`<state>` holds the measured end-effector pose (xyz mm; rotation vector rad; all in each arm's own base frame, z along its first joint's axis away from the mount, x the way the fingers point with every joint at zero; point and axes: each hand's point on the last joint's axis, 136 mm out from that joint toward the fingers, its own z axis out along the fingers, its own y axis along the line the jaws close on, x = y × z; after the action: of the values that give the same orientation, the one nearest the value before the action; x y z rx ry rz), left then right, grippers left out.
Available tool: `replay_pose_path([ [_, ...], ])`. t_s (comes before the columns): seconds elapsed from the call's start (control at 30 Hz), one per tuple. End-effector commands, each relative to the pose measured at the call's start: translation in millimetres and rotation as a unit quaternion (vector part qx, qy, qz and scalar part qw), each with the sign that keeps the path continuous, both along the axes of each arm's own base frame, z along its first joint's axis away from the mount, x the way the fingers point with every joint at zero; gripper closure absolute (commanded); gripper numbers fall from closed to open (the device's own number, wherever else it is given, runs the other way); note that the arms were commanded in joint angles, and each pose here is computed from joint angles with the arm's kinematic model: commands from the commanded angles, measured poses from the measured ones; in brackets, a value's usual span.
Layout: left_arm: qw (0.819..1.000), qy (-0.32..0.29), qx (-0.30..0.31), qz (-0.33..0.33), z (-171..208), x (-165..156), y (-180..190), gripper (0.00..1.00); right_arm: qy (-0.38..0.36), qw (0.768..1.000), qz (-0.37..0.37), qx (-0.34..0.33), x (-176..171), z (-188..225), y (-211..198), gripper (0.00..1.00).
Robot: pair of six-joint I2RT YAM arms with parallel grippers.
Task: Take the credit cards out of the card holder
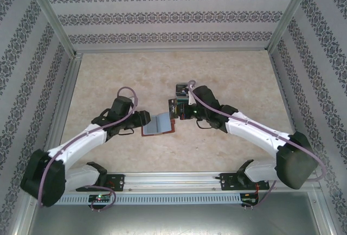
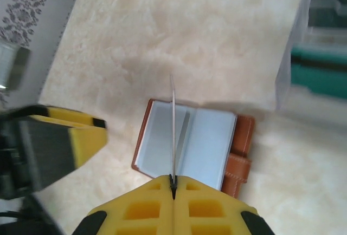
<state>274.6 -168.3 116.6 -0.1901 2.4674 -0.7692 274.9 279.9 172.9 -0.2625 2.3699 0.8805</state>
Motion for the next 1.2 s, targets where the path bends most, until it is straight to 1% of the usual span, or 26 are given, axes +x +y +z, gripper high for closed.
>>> replay_pose_path([
  [0.0, 1.000, -0.027, -0.010, 0.004, 26.7, -5.7, 5.7, 0.30, -0.089, 0.986, 0.009, -0.141, 7.6, 12.0, -25.5, 1.00],
  [0.03, 0.999, -0.037, -0.015, 0.007, 33.2, -7.2, 7.2, 0.28, -0.109, 0.981, 0.017, -0.159, 11.1, 16.5, -26.5, 1.00],
  [0.07, 0.999, -0.047, -0.018, 0.013, 39.2, -8.9, 9.9, 0.22, -0.133, 0.974, 0.021, -0.183, 16.6, 20.0, -29.2, 1.00],
  [0.1, 0.998, -0.057, -0.023, 0.020, 45.6, -10.0, 12.5, 0.20, -0.158, 0.965, 0.028, -0.206, 21.2, 22.9, -31.1, 1.00],
  [0.13, 0.997, -0.066, -0.026, 0.025, 50.9, -11.2, 14.9, 0.16, -0.180, 0.956, 0.042, -0.229, 24.7, 24.0, -32.0, 1.00],
  [0.23, 0.995, -0.092, -0.035, 0.030, 66.2, -16.8, 19.4, 0.15, -0.238, 0.916, 0.089, -0.310, 35.7, 23.8, -35.5, 1.00],
  [0.33, 0.993, -0.111, -0.037, 0.035, 74.1, -23.1, 25.1, 0.14, -0.272, 0.864, 0.135, -0.402, 48.9, 19.1, -42.4, 1.00],
  [0.4, 0.991, -0.122, -0.041, 0.039, 77.2, -26.6, 28.4, 0.14, -0.291, 0.825, 0.167, -0.455, 58.4, 15.0, -44.5, 1.00],
  [0.5, 0.989, -0.137, -0.046, 0.040, 82.3, -31.2, 31.1, 0.13, -0.323, 0.761, 0.227, -0.516, 68.5, 5.5, -44.2, 1.00],
  [0.53, 0.988, -0.139, -0.046, 0.041, 82.6, -32.5, 32.3, 0.09, -0.327, 0.743, 0.244, -0.530, 70.4, 0.3, -44.6, 1.00],
  [0.57, 0.988, -0.142, -0.045, 0.041, 83.3, -33.5, 33.3, 0.09, -0.327, 0.731, 0.258, -0.540, 73.6, -4.4, -44.9, 1.00],
  [0.63, 0.988, -0.146, -0.041, 0.040, 84.8, -35.9, 35.2, 0.08, -0.311, 0.722, 0.284, -0.549, 78.0, -14.1, -47.8, 1.00],
  [0.7, 0.988, -0.147, -0.039, 0.040, 84.4, -37.6, 36.5, 0.08, -0.307, 0.721, 0.289, -0.551, 86.0, -15.2, -49.9, 1.00],
  [0.87, 0.987, -0.150, -0.040, 0.041, 82.7, -39.3, 37.5, 0.08, -0.299, 0.734, 0.308, -0.526, 101.6, -12.6, -50.8, 1.00],
  [1.0, 0.988, -0.146, -0.031, 0.042, 78.8, -40.0, 39.5, 0.07, -0.287, 0.722, 0.345, -0.526, 108.0, -22.3, -49.6, 1.00],
  [1.17, 0.988, -0.144, -0.027, 0.044, 76.8, -39.7, 40.9, 0.07, -0.264, 0.719, 0.378, -0.519, 116.0, -31.5, -46.5, 1.00],
])
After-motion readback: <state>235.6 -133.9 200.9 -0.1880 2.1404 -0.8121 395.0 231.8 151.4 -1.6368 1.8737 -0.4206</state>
